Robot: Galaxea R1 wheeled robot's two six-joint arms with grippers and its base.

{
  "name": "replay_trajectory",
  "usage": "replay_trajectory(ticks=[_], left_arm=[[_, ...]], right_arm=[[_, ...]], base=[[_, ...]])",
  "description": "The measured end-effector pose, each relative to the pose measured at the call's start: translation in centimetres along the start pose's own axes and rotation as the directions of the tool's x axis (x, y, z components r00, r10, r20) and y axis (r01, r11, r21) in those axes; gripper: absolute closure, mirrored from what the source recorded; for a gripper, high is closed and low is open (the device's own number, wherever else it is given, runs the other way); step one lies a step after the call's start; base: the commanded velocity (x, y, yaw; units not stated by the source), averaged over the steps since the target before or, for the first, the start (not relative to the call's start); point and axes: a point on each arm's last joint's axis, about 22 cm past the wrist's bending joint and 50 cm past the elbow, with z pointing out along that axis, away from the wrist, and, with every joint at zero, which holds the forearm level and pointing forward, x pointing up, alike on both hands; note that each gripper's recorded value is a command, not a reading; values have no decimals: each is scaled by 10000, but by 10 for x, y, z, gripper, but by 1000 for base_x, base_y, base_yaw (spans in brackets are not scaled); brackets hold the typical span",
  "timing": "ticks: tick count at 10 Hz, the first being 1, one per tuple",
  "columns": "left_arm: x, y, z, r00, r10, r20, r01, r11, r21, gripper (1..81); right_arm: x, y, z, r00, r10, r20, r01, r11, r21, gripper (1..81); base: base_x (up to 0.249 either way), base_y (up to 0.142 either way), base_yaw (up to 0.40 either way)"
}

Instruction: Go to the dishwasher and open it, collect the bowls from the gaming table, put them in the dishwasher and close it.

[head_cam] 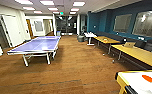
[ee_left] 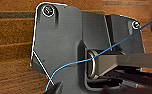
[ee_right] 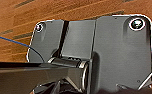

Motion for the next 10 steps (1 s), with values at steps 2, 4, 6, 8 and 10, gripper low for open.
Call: replay_trajectory(ticks=[2,4,6,8,10], left_arm=[[0,0,0,10000,0,0,0,10000,-4,10],[0,1,0,10000,-3,6,3,10000,-10,10],[0,2,1,10000,2,1,-2,10000,-19,10],[-1,5,1,10000,-2,5,2,10000,-63,10],[2,6,2,10000,5,-27,-5,10000,-74,10]], right_arm=[[0,0,0,10000,0,0,0,10000,-4,10],[0,0,0,10000,0,2,0,10000,-4,10],[0,-1,0,10000,1,-1,-1,10000,6,10],[-2,-2,0,10000,10,23,-10,10000,15,10],[0,0,0,10000,2,6,-2,10000,-4,10]], base=[[138,0,0],[138,0,0],[138,0,0],[138,0,0],[138,0,0]])
